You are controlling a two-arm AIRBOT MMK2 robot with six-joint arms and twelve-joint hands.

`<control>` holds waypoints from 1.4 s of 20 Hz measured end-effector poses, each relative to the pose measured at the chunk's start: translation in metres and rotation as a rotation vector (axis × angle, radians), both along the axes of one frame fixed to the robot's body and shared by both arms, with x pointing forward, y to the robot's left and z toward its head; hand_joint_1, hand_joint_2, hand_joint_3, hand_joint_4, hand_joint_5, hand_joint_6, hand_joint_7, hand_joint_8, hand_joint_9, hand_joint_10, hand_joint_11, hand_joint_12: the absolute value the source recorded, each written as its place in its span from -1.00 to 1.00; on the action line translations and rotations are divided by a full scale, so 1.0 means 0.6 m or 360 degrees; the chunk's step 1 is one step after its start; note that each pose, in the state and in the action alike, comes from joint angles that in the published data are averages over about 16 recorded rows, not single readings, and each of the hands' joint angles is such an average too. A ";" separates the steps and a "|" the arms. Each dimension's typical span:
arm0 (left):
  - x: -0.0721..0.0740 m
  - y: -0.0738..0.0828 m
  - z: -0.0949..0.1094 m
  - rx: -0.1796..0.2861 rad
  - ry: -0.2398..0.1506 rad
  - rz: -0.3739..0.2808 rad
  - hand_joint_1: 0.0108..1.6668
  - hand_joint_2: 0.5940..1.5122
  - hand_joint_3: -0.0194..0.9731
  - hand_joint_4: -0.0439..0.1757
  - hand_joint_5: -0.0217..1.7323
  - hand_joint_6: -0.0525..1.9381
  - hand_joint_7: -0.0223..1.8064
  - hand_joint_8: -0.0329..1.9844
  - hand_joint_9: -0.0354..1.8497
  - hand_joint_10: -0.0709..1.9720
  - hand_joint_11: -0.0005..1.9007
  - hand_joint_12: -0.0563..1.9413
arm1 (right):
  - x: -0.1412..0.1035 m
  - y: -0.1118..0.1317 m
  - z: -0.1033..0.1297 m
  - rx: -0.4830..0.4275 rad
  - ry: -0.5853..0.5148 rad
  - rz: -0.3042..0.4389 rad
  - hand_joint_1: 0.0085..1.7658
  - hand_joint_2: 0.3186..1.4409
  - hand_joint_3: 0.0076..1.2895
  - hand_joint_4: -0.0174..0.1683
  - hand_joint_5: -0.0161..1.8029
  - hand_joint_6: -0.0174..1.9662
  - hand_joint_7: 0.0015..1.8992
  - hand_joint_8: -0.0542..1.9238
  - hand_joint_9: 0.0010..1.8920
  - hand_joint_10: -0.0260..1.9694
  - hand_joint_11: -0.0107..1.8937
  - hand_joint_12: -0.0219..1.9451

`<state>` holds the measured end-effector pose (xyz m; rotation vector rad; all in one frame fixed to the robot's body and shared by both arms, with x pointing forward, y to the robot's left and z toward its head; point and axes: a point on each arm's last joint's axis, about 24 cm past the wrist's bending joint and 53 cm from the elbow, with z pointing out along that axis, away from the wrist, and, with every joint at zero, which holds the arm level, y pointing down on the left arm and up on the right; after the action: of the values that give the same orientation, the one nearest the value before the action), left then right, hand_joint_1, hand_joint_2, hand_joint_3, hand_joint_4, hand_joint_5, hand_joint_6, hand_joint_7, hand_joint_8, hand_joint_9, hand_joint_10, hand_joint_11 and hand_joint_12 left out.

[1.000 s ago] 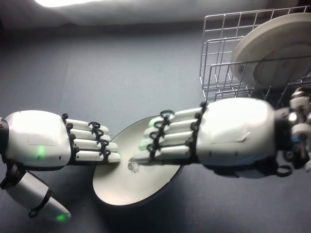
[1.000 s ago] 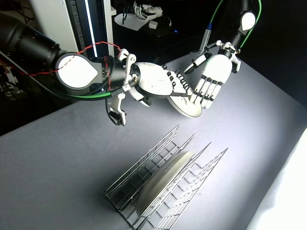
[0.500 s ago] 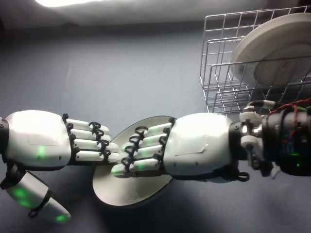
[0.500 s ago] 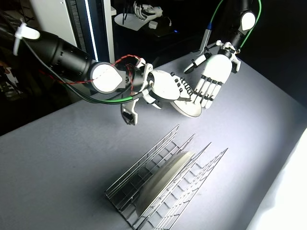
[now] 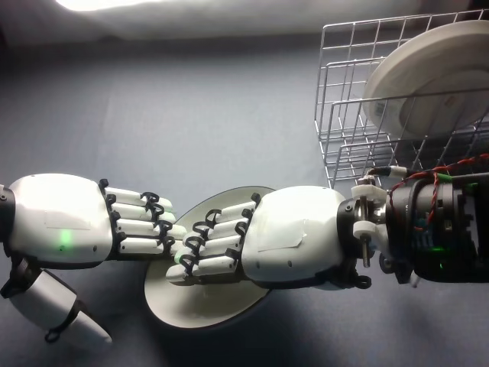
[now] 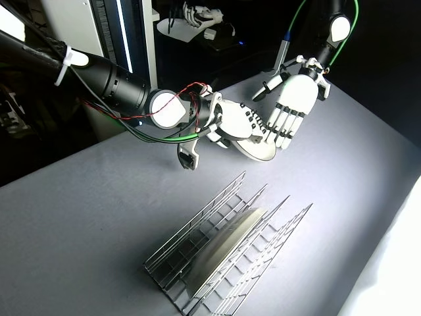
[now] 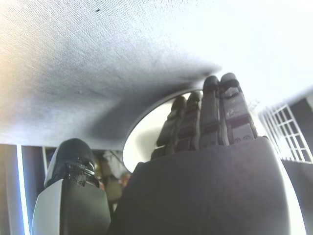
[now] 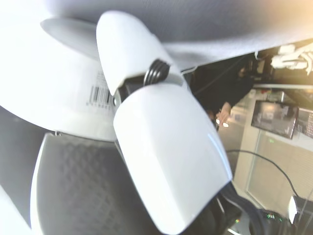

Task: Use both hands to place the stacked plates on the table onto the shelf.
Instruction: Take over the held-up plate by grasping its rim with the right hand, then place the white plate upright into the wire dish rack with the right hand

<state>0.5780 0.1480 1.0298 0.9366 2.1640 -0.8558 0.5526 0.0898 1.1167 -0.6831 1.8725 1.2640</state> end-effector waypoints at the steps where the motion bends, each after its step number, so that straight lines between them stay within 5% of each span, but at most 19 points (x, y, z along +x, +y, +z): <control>1: 0.000 0.000 0.000 0.0000 0.0000 0.0000 -1.00 0.06 -0.92 -0.68 -0.99 -0.97 -1.00 -1.00 -0.93 -0.90 -0.98 -0.94 | -0.001 0.001 0.000 0.0003 0.0001 0.0002 0.92 0.52 -0.99 -0.84 -0.85 -0.95 -0.87 -0.92 -0.87 -0.89 -0.95 -0.13; 6: 0.001 0.000 0.001 0.0003 -0.0005 -0.0003 -0.99 0.06 -0.92 -0.68 -0.99 -0.97 -1.00 -1.00 -0.93 -0.90 -0.98 -0.94 | -0.005 0.006 0.005 0.0024 0.0000 0.0020 0.89 0.47 -0.99 -0.82 -0.66 -0.83 -0.68 -0.78 -0.72 -0.52 -0.77 0.45; 10: 0.003 -0.002 0.006 0.0009 -0.0028 -0.0019 -0.99 0.06 -0.92 -0.68 -0.99 -0.97 -1.00 -1.00 -0.93 -0.91 -0.98 -0.94 | -0.007 0.006 0.012 0.0049 -0.0009 0.0036 0.80 0.39 -0.99 -0.84 -0.49 -0.57 -0.51 -0.54 -0.53 -0.19 -0.55 0.63; 17: 0.010 0.003 0.034 0.0018 -0.0108 -0.0052 -0.99 0.06 -0.92 -0.64 -0.98 -0.96 -0.99 -0.99 -0.94 -0.91 -0.99 -0.94 | -0.007 -0.003 0.033 0.0086 -0.0040 0.0044 0.63 0.23 -0.99 -0.85 -0.27 -0.13 -0.25 -0.16 -0.26 0.24 -0.16 0.61; 28: 0.041 0.049 0.141 -0.0042 -0.0310 0.0004 -0.99 0.04 -0.92 -0.59 -0.97 -0.94 -0.96 -0.96 -0.94 -0.92 -0.99 -0.94 | -0.001 -0.047 0.118 0.0180 -0.0108 -0.0029 0.55 0.17 -0.99 -0.83 -0.12 0.07 -0.06 -0.04 -0.04 0.21 -0.02 0.40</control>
<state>0.6026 0.1773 1.1145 0.9624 1.9829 -0.7572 0.5521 0.0616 1.1873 -0.6391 1.7346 1.3082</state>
